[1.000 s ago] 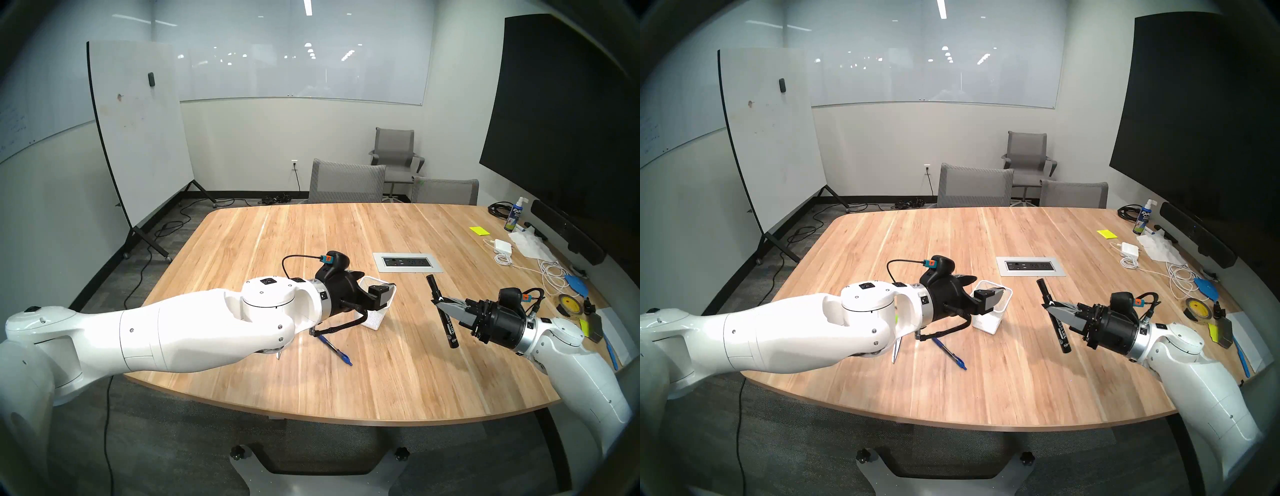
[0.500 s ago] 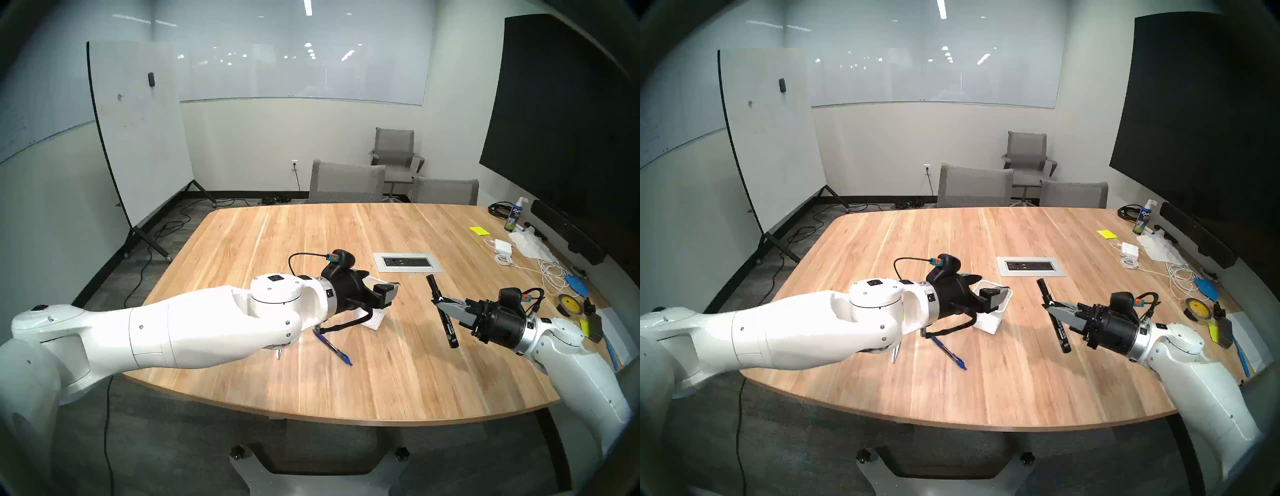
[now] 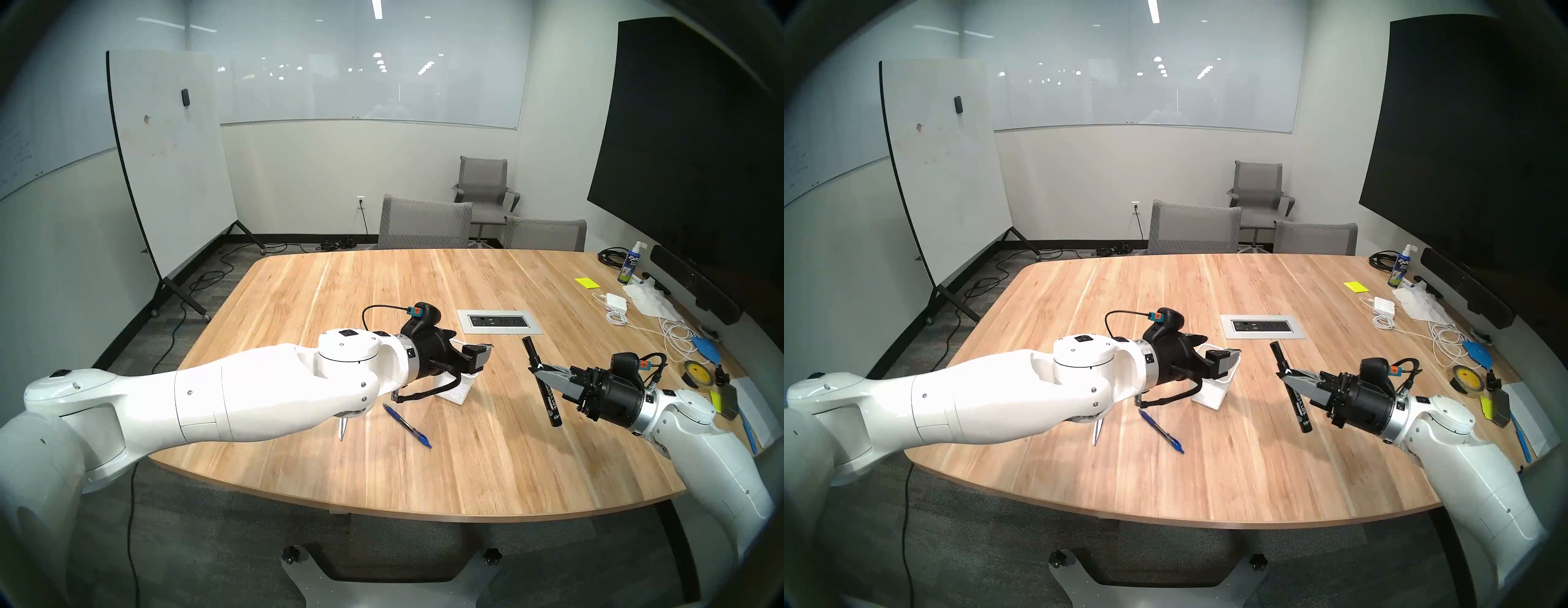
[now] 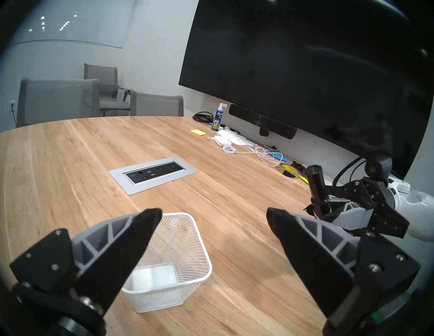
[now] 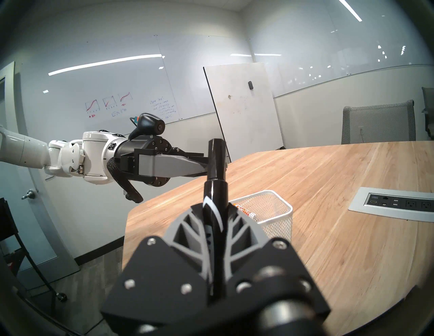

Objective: Place the pen, the marker, and the scissors into the pen holder

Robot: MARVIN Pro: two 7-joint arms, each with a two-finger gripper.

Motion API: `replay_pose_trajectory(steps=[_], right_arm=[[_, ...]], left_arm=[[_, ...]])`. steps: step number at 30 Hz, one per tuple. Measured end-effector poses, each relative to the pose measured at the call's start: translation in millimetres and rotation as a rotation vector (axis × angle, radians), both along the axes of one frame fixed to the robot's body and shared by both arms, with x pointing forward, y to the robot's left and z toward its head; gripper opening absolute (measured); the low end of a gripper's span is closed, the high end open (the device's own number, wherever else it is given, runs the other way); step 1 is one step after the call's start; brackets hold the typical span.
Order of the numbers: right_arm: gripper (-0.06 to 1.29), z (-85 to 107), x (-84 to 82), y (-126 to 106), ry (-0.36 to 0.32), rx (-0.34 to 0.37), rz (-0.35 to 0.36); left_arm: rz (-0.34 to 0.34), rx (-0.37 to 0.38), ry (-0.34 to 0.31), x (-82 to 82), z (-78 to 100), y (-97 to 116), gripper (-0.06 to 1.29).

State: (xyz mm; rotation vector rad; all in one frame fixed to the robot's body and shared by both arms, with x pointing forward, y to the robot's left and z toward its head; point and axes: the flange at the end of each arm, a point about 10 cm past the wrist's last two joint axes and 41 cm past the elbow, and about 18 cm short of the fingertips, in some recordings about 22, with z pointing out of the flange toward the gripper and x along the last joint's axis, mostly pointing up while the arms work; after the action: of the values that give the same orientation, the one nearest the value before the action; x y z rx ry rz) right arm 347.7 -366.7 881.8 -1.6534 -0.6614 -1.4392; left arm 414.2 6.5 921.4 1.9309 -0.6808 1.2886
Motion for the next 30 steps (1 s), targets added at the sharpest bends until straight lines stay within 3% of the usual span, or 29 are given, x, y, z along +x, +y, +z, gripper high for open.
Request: replay_pose_trajectory(steps=[30], right_arm=[[0.06, 0.1, 0.0, 0, -0.001, 0.000, 0.001]], left_arm=[[-0.043, 0.015, 0.006, 21.3, 11.8, -33, 1.21]])
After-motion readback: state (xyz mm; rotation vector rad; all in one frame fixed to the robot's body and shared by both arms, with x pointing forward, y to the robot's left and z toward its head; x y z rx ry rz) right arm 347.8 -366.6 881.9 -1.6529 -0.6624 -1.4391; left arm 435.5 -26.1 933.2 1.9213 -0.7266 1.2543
